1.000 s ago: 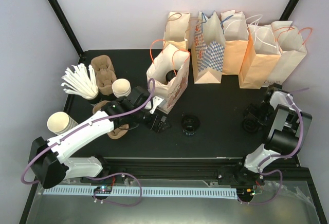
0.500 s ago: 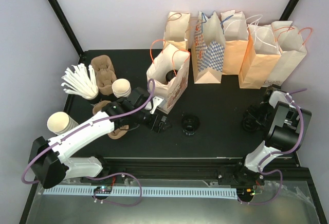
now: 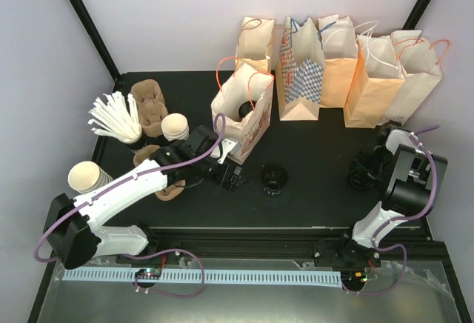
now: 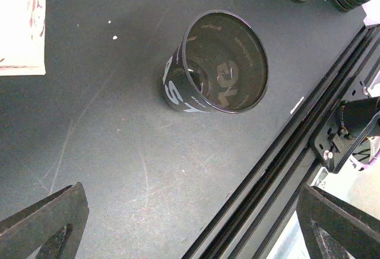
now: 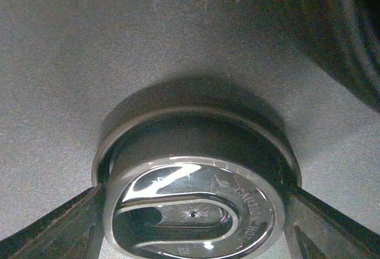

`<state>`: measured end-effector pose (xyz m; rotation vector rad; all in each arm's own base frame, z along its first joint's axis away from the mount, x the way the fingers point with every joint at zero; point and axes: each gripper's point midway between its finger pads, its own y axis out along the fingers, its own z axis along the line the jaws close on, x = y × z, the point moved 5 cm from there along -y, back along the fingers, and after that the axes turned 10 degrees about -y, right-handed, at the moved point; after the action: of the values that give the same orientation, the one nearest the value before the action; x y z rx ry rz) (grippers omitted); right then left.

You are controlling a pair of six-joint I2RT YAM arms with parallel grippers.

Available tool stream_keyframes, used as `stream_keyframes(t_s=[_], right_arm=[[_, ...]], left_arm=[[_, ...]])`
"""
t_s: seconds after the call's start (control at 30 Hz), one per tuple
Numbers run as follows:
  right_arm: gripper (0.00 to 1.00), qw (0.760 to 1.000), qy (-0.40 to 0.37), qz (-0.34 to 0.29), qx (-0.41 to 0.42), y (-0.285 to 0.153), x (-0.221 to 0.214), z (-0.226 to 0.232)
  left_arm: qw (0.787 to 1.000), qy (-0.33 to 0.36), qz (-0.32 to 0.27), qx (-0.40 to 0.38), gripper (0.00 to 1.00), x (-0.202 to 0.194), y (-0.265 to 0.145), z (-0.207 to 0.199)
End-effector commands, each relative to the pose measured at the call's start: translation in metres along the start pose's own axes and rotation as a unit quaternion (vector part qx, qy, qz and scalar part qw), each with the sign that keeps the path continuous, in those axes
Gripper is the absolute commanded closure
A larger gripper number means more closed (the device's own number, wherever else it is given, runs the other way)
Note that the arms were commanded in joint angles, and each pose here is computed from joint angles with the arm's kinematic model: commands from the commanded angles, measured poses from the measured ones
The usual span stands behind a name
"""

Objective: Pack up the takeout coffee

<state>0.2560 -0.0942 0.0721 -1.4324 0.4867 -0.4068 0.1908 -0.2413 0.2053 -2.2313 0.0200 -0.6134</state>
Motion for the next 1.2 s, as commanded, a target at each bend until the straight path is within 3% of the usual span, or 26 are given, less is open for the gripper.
stream_keyframes(t_s=[0.0,0.3,0.47,0.83,1.03,1.17], right_arm=[[0.21,1.000,0.002,0.006,-0.016,0.006,0.002,-0.003],[0.23,0.999,-0.030,-0.016,0.008,-0.021,-0.009,0.018],[0.23,0.992,-0.110,-0.056,0.040,-0.056,-0.030,0.058],[0.24,0.932,-0.322,-0.116,0.123,-0.118,-0.117,0.155],[0.23,0.902,-0.391,-0.093,0.155,-0.117,-0.153,0.189],[0.22,0.889,-0.433,-0.079,0.128,-0.116,-0.173,0.209]], left_arm=[[1.000,0.007,-0.008,0.004,0.01,0.002,0.002,0.000],[1.000,0.007,-0.005,0.010,0.01,-0.001,0.002,0.002],[1.000,0.003,-0.003,0.008,0.01,-0.002,0.003,0.003],[1.000,-0.018,-0.013,-0.009,0.01,0.002,0.002,-0.001],[0.993,-0.102,-0.004,-0.065,0.11,0.006,0.015,0.000],[0.989,-0.119,-0.001,-0.085,0.15,0.007,0.018,-0.003]])
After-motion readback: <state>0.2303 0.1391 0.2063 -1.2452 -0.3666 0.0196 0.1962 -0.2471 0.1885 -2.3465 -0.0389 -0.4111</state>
